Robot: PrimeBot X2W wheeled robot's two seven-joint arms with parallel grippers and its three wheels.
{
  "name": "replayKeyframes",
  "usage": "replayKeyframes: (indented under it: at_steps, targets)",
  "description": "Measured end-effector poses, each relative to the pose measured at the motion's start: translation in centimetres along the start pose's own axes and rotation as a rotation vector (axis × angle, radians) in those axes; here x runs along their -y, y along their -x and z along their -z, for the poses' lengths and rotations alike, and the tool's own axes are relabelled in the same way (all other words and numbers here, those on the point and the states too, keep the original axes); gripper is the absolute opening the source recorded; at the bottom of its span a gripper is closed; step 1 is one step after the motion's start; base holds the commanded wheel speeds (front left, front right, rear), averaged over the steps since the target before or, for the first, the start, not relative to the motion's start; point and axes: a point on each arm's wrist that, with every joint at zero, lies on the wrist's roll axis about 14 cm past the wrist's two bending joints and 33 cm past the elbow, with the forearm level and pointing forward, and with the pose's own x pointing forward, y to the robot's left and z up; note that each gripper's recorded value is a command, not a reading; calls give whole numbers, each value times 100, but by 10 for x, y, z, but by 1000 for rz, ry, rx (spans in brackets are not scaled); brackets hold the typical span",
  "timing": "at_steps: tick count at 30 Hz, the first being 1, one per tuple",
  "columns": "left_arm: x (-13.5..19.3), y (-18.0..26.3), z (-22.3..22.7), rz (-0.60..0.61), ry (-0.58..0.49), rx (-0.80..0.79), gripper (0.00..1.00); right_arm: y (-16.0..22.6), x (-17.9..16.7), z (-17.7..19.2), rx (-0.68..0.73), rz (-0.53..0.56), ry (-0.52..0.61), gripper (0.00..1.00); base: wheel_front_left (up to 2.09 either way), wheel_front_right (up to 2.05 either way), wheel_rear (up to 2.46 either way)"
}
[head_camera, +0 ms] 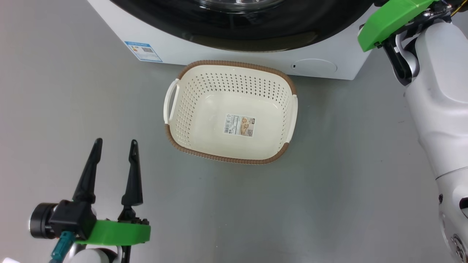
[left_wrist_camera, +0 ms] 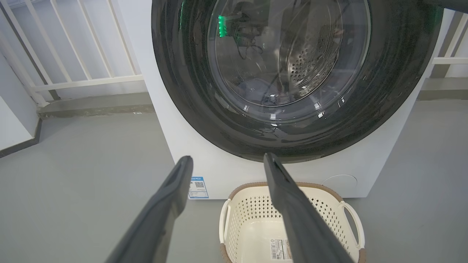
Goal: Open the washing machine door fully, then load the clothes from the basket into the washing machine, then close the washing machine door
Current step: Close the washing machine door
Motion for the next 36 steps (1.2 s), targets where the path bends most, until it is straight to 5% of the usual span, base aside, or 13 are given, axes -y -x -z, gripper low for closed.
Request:
replayKeyframes:
  at_steps: [16,33,34,35,36]
  targets:
    - [3,-4,-8,12,0,28,100,11,-18,-11,17,-53,27,0,0,0,0]
    - [22,10,-23,89,17,65,100,124,-15,-6,21,35,-66,0,0,0,0]
    - [22,12,-23,93,17,65,100,133,-14,-5,17,48,-74,2,0,0,0]
    - [23,13,-24,97,17,66,100,141,-14,-4,12,60,-81,25,0,0,0]
    - [23,15,-24,100,16,66,100,150,-14,-2,5,70,-85,25,0,0,0]
